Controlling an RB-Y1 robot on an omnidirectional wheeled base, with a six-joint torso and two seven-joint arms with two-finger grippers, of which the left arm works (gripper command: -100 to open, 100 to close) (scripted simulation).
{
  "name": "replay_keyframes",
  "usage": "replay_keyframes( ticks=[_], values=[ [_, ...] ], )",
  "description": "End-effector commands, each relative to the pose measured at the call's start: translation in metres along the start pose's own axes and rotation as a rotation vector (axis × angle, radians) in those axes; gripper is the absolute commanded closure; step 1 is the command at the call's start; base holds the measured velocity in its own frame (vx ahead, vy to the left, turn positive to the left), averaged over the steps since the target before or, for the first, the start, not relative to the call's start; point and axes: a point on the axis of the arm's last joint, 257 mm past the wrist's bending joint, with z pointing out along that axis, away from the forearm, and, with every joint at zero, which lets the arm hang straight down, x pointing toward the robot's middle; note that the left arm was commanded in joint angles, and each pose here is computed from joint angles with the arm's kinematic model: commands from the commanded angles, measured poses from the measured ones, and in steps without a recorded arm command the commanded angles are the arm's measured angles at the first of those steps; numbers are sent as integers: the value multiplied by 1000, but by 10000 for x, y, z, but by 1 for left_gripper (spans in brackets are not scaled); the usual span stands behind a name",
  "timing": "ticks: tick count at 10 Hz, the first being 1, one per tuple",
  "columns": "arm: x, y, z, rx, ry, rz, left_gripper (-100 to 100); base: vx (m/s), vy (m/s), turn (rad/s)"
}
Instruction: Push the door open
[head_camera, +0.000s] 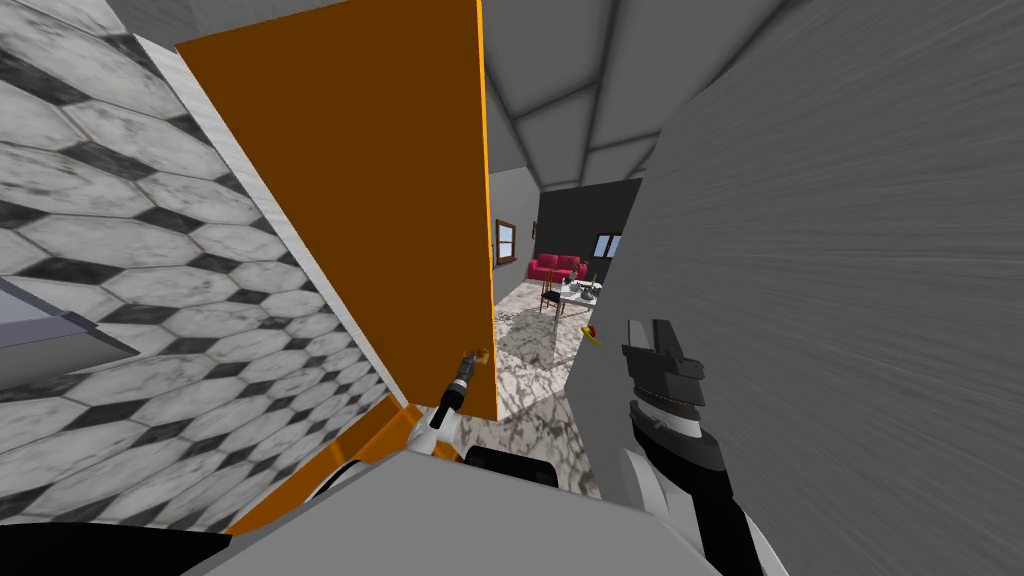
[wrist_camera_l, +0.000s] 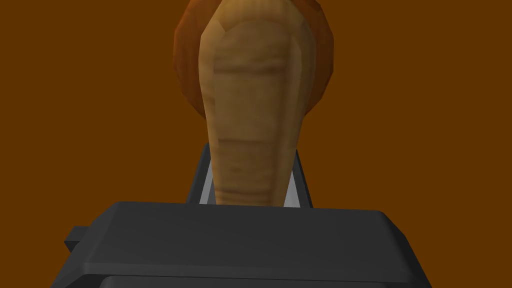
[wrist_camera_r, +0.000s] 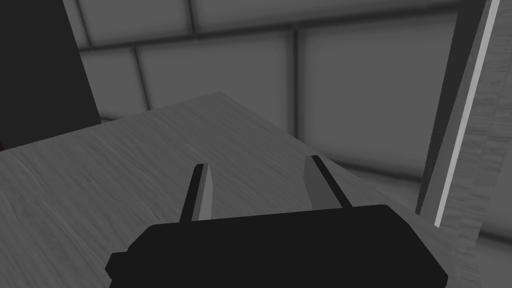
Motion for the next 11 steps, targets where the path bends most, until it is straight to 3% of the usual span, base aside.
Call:
replay_keyframes(
  ticks=[1, 2, 3, 4, 5, 7, 11],
  values=[
    [-91, -102, 100, 27, -16, 4, 100, 137, -76, 57],
    [-86, -183, 137, 46, -15, 4, 100, 30, -17, -5],
    [-96, -44, 70, 12, -17, 3, 100, -2, 13, -26],
    [-96, -35, 65, 10, -18, 3, 100, -11, 15, -18],
    [-209, -30, 54, 9, -49, 2, 100, 91, -90, 58],
    [-209, -30, 54, 9, -49, 2, 100, 108, -82, 68],
    [-396, -17, 26, 6, -104, -2, 100, 143, -75, 42]
  ],
)
